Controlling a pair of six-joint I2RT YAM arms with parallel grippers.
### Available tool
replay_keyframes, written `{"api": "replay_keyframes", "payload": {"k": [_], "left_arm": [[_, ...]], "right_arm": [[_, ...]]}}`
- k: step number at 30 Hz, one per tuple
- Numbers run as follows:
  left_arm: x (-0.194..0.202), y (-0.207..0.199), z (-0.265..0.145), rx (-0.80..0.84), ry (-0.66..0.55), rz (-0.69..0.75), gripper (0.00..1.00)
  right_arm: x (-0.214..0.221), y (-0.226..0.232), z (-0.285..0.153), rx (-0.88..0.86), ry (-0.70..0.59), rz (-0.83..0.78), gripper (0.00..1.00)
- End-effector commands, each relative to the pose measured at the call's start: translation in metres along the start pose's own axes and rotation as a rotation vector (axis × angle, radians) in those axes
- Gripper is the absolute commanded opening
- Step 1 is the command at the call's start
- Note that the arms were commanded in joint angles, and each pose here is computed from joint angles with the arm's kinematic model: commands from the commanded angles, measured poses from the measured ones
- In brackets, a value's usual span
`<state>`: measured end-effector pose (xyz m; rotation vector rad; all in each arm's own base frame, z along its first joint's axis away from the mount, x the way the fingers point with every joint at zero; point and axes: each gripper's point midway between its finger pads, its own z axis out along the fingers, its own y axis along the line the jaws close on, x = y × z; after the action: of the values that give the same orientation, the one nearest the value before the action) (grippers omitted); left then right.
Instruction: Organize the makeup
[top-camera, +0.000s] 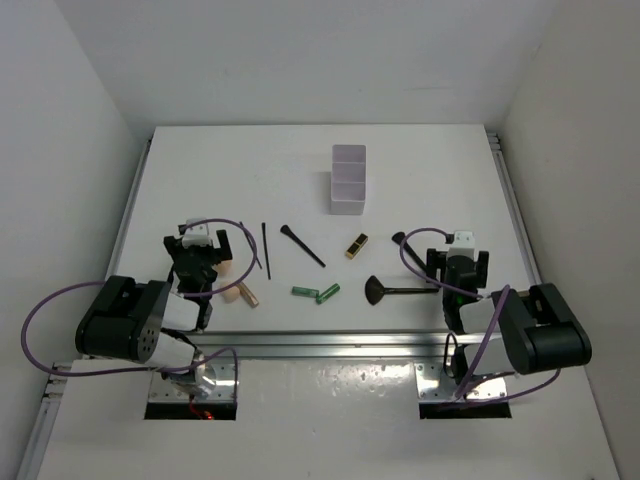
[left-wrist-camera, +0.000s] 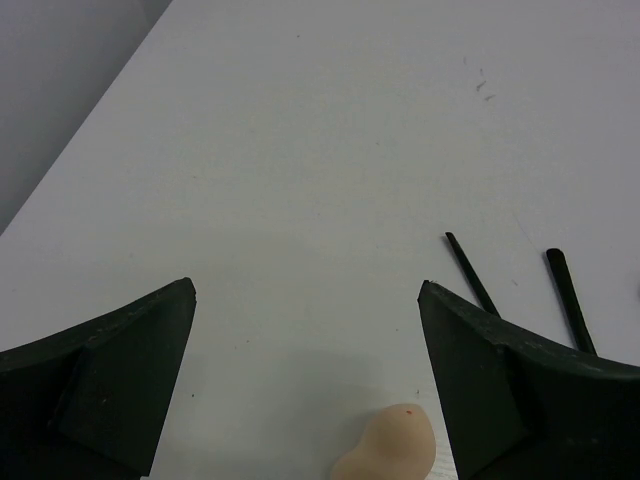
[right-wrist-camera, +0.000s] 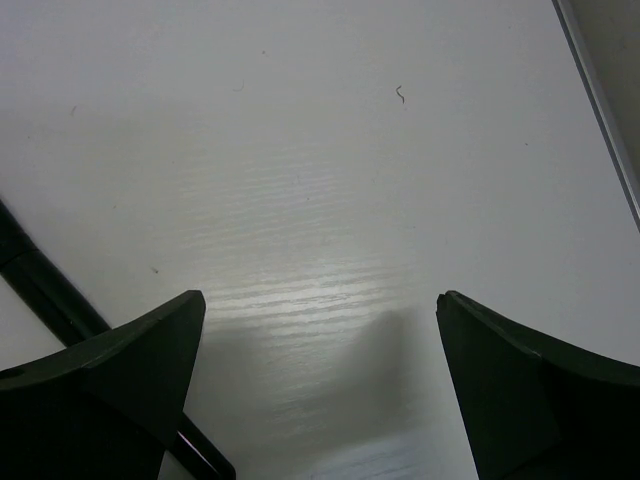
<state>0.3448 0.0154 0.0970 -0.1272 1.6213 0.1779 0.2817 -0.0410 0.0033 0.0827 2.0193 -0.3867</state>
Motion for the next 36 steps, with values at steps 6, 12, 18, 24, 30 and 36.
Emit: {"api": "replay_keyframes", "payload": {"k": [6,12,18,24,30,36], "left_arm": [[-0.019,-0.018,0.002,0.111,0.024,0.042,1.0],[-0.119,-0.025,0.019,0.158,0.036,0.157,1.0],[-0.125,-0.004,0.023,0.005,0.293,0.138,1.0],[-0.117,-0.019,0.014,0.062,0.349,0.033,1.0],[-0.094,-0.017,0.0,0.06,0.376,0.035,1.0],[-0.09,-0.01,-0.007,0.036,0.375,0.051,1.0]], "right_arm": [[-0.064,0.001,-0.006,-0.017,0.054,-0.185,0.99],[-0.146,0.012,-0.035,-0.283,0.077,-0.579,0.99],[-0.144,0.062,-0.07,-0.758,0.336,-0.436,0.7],[-0.099,0.092,-0.054,-0.841,0.617,-0.379,0.42],[-0.061,0.111,-0.025,-0.807,0.683,-0.354,0.55],[-0.038,0.11,0.001,-0.709,0.739,-0.443,0.55]]}}
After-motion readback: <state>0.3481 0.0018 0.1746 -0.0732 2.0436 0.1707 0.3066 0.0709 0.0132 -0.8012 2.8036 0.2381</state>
